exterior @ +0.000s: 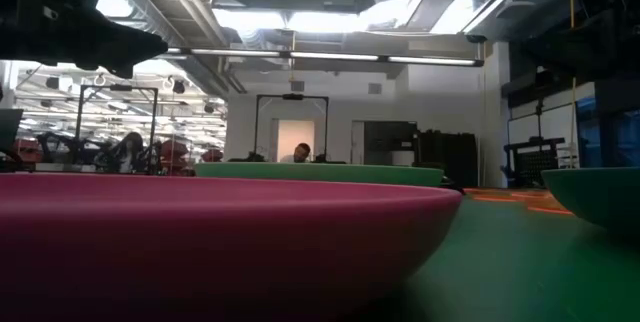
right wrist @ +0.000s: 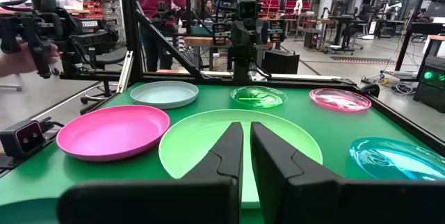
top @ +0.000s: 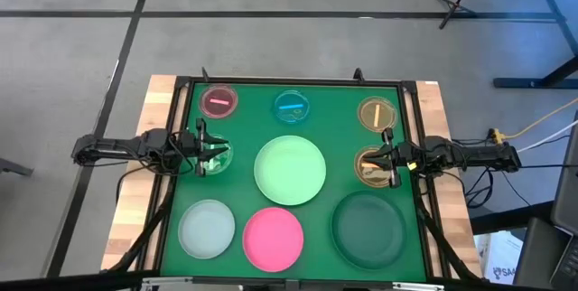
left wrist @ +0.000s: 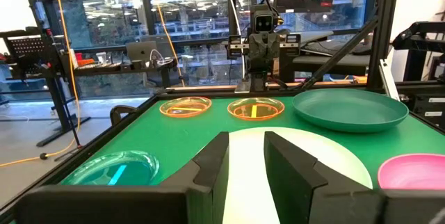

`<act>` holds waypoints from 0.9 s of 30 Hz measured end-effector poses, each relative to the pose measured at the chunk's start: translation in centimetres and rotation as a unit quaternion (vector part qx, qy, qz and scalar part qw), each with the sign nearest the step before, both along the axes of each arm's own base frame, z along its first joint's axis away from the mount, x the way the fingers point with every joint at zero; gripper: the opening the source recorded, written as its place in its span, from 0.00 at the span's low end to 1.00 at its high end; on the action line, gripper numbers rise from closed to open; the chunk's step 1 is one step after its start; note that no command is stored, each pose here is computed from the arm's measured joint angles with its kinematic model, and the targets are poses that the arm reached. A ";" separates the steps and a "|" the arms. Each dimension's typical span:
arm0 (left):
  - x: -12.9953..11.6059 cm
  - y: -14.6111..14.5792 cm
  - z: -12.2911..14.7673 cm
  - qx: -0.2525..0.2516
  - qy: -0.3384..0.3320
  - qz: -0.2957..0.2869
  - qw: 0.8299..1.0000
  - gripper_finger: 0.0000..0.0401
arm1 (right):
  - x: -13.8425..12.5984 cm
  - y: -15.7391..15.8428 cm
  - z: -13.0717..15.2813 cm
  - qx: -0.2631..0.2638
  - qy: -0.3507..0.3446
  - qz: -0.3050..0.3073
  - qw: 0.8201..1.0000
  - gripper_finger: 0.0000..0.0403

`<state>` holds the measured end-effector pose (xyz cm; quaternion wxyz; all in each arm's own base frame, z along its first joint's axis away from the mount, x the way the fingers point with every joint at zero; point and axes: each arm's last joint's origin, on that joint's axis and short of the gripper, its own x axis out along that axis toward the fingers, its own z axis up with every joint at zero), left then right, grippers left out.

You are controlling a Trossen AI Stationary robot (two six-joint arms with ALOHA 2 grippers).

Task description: Stack plastic plates

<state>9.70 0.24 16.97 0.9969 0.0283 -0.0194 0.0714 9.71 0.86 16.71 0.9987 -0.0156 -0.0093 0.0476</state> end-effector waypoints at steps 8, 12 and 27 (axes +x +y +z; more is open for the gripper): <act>0.0 0.0 0.0 0.000 -0.001 0.003 1.000 0.21 | 0.0 0.0 0.0 -0.002 0.000 0.000 1.000 0.06; 0.0 0.0 0.0 -0.008 -0.002 0.000 1.000 0.21 | 0.0 -0.1 0.0 -0.032 -0.004 -0.011 0.999 0.06; -0.1 0.2 0.9 -0.039 -0.055 0.040 0.997 0.21 | -0.1 -0.4 1.0 -0.041 -0.055 -0.073 0.995 0.06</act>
